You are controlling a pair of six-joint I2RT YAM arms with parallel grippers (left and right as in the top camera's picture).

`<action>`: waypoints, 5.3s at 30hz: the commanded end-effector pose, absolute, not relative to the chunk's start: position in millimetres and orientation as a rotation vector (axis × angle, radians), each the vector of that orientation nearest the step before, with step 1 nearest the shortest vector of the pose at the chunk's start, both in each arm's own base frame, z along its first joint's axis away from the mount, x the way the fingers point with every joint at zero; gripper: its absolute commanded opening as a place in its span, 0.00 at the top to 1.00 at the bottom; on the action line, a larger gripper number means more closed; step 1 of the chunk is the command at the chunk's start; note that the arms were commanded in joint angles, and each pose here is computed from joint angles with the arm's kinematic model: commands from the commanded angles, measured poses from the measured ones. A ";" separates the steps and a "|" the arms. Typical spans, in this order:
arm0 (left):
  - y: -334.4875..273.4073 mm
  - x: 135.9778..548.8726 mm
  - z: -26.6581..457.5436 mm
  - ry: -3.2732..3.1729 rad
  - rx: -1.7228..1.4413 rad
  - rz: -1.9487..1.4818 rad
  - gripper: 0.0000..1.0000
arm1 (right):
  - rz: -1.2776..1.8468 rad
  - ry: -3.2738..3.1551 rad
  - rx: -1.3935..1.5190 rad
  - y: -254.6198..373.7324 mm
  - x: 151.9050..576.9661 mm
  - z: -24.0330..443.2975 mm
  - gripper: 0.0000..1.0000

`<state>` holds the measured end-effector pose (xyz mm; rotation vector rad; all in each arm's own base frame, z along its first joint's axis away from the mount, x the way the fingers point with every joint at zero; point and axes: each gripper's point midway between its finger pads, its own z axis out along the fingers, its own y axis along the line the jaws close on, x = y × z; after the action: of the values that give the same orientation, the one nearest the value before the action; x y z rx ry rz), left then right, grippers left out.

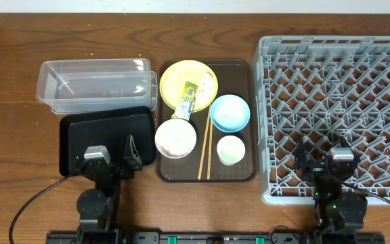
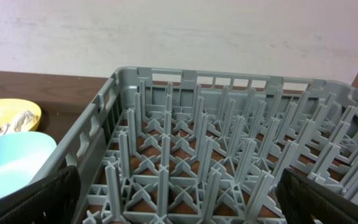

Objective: Sort waste into correct bins and load items into the dishwasher rack

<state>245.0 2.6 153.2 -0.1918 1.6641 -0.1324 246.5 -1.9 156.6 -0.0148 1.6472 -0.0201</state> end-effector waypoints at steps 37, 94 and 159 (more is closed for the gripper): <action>5.5 243.8 135.7 1.719 -0.202 -0.110 0.02 | -0.033 1.647 -0.020 -3.5 246.2 156.3 0.01; 4.8 257.2 169.8 1.937 -0.227 -0.097 0.02 | -0.117 1.787 0.112 -26.1 245.5 172.6 0.01; -156.9 438.7 189.5 2.415 0.314 -0.257 0.06 | 0.046 2.484 0.027 0.0 289.4 171.0 0.01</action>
<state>431.4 -154.8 191.2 0.2843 2.4013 -0.2843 285.6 1.3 161.6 0.0008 2.5082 0.0347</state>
